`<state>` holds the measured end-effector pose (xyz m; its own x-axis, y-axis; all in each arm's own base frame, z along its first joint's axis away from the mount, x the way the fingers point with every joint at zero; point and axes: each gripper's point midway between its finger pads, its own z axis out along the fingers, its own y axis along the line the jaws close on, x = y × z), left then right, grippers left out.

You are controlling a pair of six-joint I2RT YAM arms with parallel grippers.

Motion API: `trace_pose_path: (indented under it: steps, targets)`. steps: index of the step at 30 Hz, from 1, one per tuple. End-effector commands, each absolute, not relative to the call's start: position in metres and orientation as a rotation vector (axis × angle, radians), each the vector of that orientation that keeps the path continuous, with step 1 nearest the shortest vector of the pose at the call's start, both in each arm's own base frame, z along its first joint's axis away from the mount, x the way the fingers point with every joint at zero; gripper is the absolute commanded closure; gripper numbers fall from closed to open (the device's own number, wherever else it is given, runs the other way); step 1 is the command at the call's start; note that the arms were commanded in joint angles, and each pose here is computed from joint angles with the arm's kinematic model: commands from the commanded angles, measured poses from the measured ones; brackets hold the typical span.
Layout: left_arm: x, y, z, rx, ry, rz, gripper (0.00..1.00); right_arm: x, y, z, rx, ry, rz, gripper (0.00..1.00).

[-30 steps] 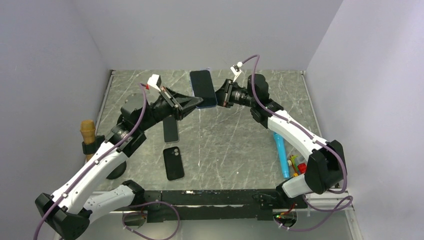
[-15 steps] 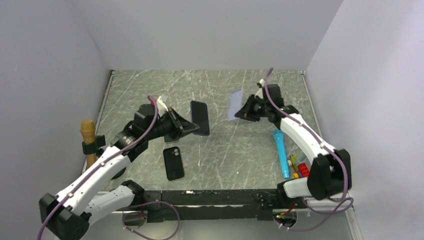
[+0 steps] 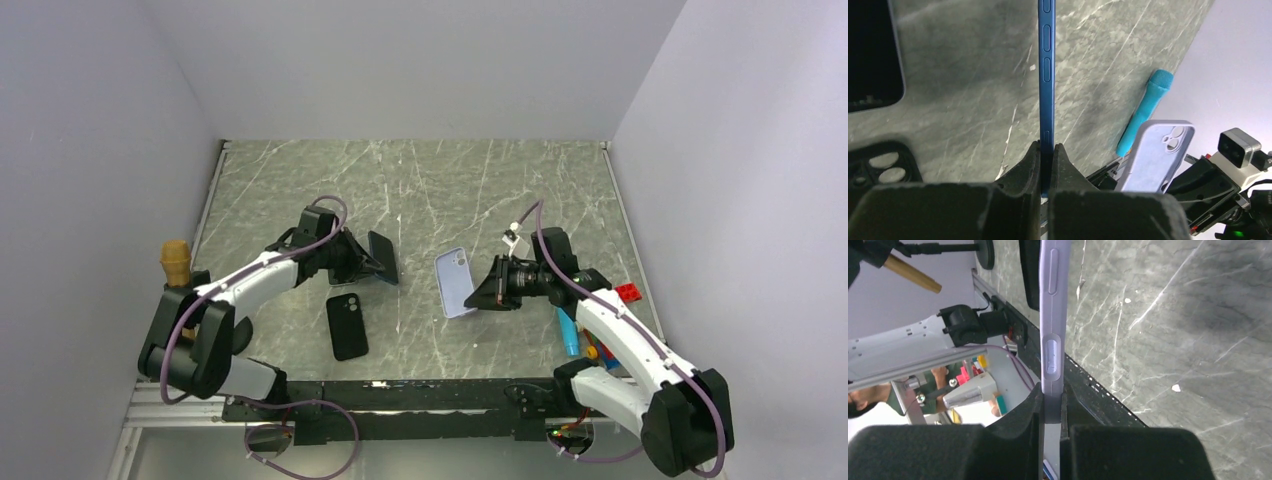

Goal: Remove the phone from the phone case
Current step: Place the phone at the center of the board.

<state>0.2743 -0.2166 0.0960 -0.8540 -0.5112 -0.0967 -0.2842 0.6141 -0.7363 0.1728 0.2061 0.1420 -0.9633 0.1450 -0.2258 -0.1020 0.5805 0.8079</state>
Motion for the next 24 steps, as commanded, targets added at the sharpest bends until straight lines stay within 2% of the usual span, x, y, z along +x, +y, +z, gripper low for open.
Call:
trace_pose_path:
  steps: [1, 8, 15, 24]
  targets:
    - [0.313, -0.234, 0.145, -0.431, 2.402, -1.214, 1.00, 0.168, 0.217, 0.166, -0.022, 2.434, 1.472, 1.00]
    - [0.323, -0.228, 0.100, -0.453, 2.587, -1.135, 1.00, 0.164, 0.225, 0.163, -0.041, 2.431, 1.557, 1.00]
    - [0.319, -0.221, 0.077, -0.527, 2.620, -1.087, 1.00, 0.159, 0.244, 0.155, -0.065, 2.451, 1.648, 1.00]
    - [0.302, -0.207, 0.054, -0.602, 2.721, -0.978, 0.93, 0.146, 0.279, 0.126, -0.101, 2.515, 1.728, 1.00]
